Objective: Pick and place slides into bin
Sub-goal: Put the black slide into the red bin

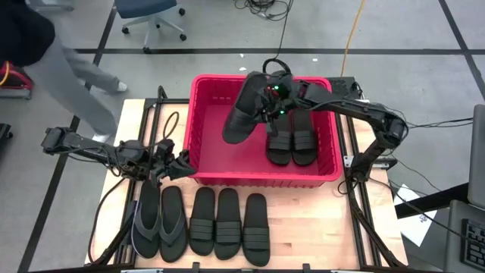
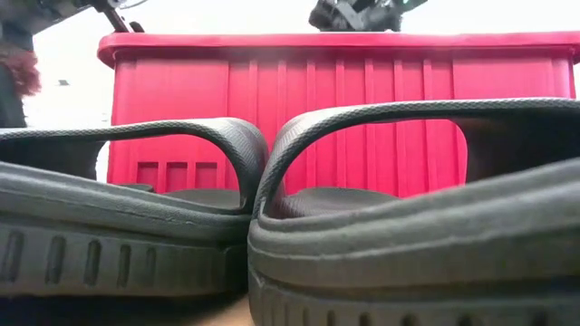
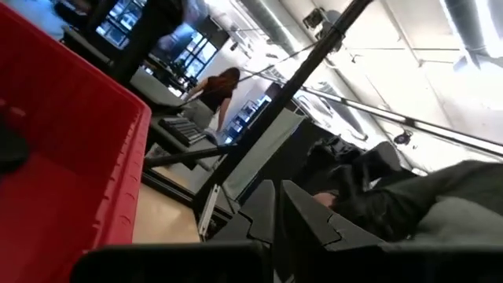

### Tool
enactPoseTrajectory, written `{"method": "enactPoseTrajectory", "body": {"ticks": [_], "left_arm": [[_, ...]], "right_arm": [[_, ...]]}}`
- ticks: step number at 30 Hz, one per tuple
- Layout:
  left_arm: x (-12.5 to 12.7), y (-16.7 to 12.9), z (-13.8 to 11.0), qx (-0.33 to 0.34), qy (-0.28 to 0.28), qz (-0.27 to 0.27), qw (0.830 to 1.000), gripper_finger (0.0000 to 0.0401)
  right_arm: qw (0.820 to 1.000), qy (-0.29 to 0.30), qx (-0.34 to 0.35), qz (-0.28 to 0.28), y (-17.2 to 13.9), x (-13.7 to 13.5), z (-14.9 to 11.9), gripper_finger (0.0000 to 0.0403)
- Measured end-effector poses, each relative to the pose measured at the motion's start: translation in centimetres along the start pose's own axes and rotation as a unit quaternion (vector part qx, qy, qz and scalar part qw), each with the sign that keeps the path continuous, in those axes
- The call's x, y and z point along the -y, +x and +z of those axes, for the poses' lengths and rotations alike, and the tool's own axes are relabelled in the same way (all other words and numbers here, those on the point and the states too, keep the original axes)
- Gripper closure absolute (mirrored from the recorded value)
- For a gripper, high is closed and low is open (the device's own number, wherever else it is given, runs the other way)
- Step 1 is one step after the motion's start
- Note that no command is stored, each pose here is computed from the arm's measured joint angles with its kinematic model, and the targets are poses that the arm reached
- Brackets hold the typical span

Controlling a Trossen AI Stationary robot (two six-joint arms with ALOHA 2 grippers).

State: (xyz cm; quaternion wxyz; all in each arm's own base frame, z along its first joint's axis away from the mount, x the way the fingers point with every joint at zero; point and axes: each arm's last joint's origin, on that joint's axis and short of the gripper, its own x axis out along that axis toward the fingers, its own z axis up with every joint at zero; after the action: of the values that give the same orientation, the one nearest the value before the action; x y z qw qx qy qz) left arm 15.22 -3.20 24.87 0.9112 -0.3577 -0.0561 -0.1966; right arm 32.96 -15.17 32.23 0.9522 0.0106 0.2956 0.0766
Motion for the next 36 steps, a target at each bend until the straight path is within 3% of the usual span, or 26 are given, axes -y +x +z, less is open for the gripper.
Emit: {"method": "enactPoseTrajectory", "body": {"ticks": [5,12,19,23,36], "left_arm": [[0.1,-0.1,0.2,0.011,-0.002,0.003,1.000,0.0380],[0.1,-0.2,0.4,0.031,0.002,0.018,0.999,0.0380],[0.0,-0.2,0.4,0.042,0.002,0.030,0.999,0.0380],[0.0,-0.2,0.5,0.045,0.002,0.032,0.998,0.0380],[0.0,-0.2,0.5,0.046,-0.007,0.031,0.998,0.0380]], "right_arm": [[0.996,0.010,-0.006,0.088,2.1,1.4,-1.7,0.0397],[0.988,0.063,-0.048,0.129,4.1,3.7,-4.9,0.0397],[0.979,0.114,-0.088,0.146,5.0,5.3,-7.5,0.0397],[0.980,0.099,-0.127,0.119,5.8,6.1,-8.9,0.0397],[0.971,0.122,-0.147,0.145,7.5,7.5,-11.6,0.0397]]}}
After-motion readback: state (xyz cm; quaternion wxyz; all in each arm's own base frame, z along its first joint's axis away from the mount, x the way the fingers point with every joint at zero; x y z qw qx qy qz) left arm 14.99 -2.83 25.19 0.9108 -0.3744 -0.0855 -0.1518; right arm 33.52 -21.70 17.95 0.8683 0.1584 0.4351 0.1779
